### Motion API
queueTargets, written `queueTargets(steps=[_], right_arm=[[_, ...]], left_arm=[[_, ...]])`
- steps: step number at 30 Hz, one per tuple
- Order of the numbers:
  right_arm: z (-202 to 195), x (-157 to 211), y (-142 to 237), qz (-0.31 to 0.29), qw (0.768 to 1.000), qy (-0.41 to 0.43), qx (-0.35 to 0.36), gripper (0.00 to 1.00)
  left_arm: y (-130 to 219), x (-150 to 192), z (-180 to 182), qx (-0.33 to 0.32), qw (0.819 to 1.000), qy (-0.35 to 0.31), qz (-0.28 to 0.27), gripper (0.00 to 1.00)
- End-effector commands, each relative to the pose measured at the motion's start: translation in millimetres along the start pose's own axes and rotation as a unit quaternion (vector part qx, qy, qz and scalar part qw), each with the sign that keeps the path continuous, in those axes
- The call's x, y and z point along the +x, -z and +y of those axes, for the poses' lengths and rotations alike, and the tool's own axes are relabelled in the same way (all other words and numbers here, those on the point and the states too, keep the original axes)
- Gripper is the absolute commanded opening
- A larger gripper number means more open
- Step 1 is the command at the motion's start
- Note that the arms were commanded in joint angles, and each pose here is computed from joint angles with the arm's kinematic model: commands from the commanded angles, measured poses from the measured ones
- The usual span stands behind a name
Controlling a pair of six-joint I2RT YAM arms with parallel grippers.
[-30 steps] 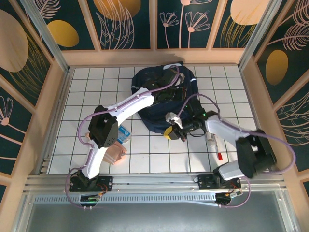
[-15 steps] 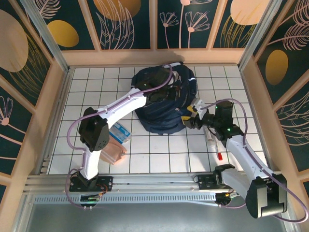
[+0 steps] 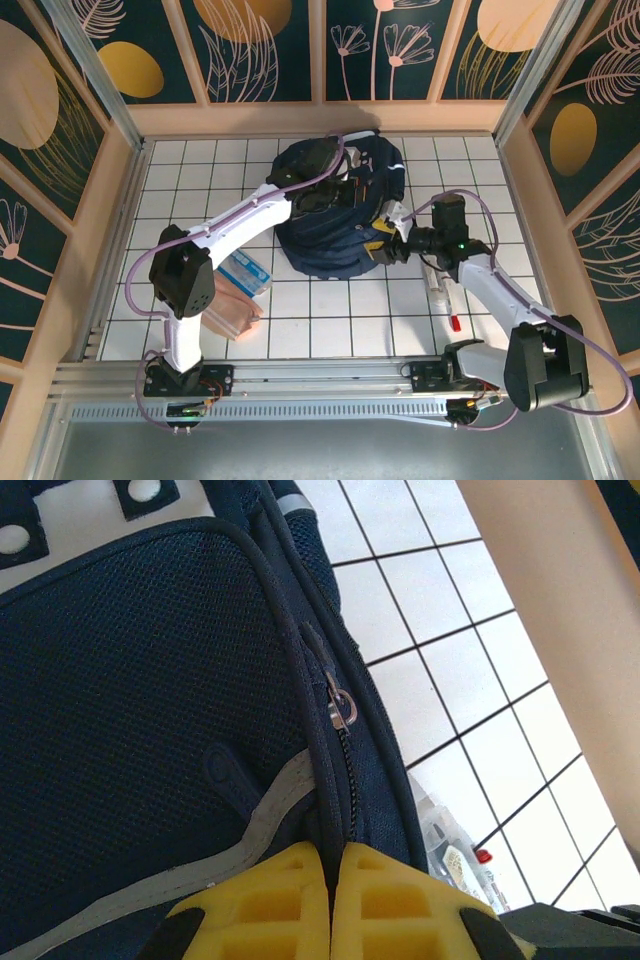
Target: Pack books, pencil case, and school supplies into a backpack
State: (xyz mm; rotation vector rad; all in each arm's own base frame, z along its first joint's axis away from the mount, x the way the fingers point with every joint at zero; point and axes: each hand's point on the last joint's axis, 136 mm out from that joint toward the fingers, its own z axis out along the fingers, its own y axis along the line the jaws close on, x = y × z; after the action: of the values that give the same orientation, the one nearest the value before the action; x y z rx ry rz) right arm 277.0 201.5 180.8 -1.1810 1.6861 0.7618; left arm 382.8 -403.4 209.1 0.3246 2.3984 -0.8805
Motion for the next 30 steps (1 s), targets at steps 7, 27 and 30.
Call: queueTargets(steps=[7,27,30], right_arm=[[-1,2,-17,0.015,0.999,0.030,-0.020,0.59],[-11,25,-32,0.067,0.997,0.020,0.018,0.15],[-10,23,-31,0.061,0.998,0.012,0.020,0.01]], left_arm=[[31,-29,-45,0.095,0.994,0.020,-0.054,0.00],[21,-27,-38,0.077,0.996,0.027,-0.047,0.00],[20,-28,-38,0.081,0.995,0.034,-0.049,0.00]])
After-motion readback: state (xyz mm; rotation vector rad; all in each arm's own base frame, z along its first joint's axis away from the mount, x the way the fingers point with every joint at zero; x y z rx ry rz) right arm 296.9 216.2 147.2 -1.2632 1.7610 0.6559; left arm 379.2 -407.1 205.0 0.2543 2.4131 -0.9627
